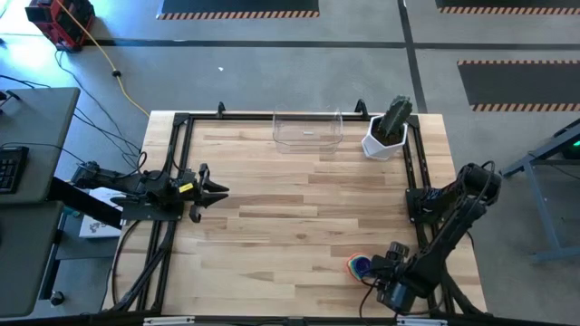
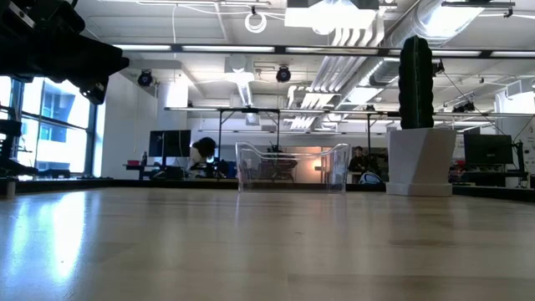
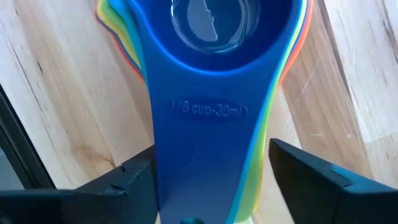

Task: Nest measuring cups in basket
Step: Put the nested measuring cups into the transparent bin

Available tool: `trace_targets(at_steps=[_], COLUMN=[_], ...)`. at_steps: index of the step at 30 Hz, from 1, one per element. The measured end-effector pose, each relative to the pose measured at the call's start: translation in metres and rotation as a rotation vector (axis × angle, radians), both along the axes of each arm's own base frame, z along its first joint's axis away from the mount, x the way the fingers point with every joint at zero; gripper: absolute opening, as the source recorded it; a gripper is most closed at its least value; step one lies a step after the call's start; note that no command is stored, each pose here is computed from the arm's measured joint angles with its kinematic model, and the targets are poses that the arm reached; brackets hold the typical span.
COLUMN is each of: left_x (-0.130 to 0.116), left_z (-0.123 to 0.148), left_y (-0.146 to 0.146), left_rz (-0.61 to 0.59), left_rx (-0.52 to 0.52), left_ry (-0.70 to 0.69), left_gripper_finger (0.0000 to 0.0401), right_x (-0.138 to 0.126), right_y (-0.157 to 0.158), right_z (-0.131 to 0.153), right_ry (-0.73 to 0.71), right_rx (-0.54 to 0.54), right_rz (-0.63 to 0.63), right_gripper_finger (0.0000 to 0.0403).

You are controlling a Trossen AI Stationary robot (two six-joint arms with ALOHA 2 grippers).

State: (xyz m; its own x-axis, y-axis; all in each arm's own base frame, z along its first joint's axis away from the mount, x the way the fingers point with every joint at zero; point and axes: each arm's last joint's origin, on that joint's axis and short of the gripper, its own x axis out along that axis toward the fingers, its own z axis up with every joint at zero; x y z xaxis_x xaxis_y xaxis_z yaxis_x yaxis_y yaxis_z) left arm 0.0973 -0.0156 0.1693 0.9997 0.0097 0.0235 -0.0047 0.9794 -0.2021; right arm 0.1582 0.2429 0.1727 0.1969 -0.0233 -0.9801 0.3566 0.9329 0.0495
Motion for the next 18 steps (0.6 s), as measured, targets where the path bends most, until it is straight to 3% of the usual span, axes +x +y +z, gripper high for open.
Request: trace_targets(at_steps=[10,18], left_x=[0.000,0.000], left_z=[0.000,0.000], left_y=[0.000,0.000], left_rz=[0.000,0.000], left_rx=[0.000,0.000], left_ry=[0.000,0.000], left_gripper_finger=[0.0078,0.0078], right_x=[0.007,0.017], right_y=[-0.004,-0.012], right_z=[0.000,0.000], right_ry=[0.003,0.005], right_rx=[0.002,0.002], right_rz=[-0.015,-0.063], right_gripper_finger=[0.0146,0.0129])
